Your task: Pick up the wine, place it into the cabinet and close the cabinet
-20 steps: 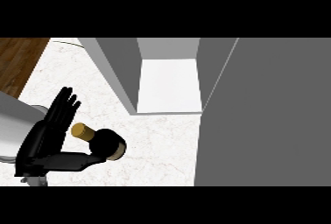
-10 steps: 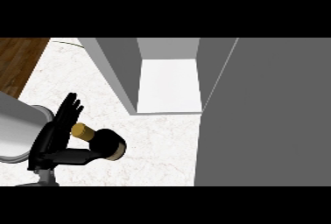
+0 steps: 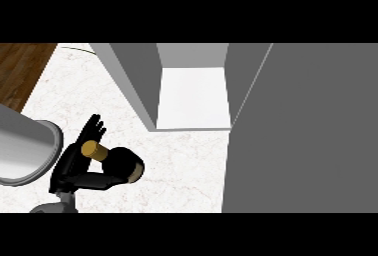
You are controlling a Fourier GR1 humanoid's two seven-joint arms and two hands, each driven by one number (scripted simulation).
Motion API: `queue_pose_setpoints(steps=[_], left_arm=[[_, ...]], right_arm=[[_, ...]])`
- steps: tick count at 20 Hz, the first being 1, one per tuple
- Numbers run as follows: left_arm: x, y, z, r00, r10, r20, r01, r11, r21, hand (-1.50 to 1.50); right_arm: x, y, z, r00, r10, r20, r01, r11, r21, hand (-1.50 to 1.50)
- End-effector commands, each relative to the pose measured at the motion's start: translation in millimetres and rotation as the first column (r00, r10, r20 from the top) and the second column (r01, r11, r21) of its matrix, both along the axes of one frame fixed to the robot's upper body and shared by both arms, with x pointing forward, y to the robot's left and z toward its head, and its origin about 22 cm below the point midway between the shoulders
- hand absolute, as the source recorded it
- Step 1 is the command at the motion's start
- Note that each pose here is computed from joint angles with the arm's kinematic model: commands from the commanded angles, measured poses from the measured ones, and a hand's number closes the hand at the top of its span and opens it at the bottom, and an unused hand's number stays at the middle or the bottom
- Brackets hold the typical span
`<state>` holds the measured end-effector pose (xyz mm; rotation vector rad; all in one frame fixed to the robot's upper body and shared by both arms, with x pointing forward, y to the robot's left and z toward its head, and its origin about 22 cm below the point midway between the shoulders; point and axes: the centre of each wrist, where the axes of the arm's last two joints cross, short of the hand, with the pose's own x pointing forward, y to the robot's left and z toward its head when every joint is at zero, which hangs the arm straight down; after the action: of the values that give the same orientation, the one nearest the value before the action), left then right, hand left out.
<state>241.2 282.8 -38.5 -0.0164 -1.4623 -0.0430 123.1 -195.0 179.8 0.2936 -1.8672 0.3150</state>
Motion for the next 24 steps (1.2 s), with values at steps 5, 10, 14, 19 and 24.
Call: queue_pose_setpoints(steps=[5,10,14,19,24], left_arm=[[-7.0,1,-41,0.999,-0.014,-0.032,0.014,1.000,-0.006,-1.50],[-9.8,-6,-48,1.000,-0.018,-0.025,0.017,0.999,-0.031,-1.50],[-18.9,-3,-64,1.000,0.012,-0.022,-0.015,0.994,-0.113,-1.50],[-26.0,-6,-82,0.998,0.045,-0.051,-0.053,0.983,-0.176,-1.50],[-5.4,-13,-75,0.996,0.086,-0.014,-0.086,0.952,-0.293,-1.50]], right_arm=[[-55,-12,35,0.997,0.042,0.062,-0.046,0.997,0.070,-1.50],[-57,-17,35,0.997,0.031,0.076,-0.035,0.998,0.050,-1.50],[-50,-18,35,0.996,0.045,0.074,-0.048,0.998,0.044,-1.50],[-50,-13,31,0.997,0.045,0.062,-0.048,0.997,0.055,-1.50],[-45,-11,37,0.997,0.028,0.070,-0.032,0.998,0.051,-1.50]])
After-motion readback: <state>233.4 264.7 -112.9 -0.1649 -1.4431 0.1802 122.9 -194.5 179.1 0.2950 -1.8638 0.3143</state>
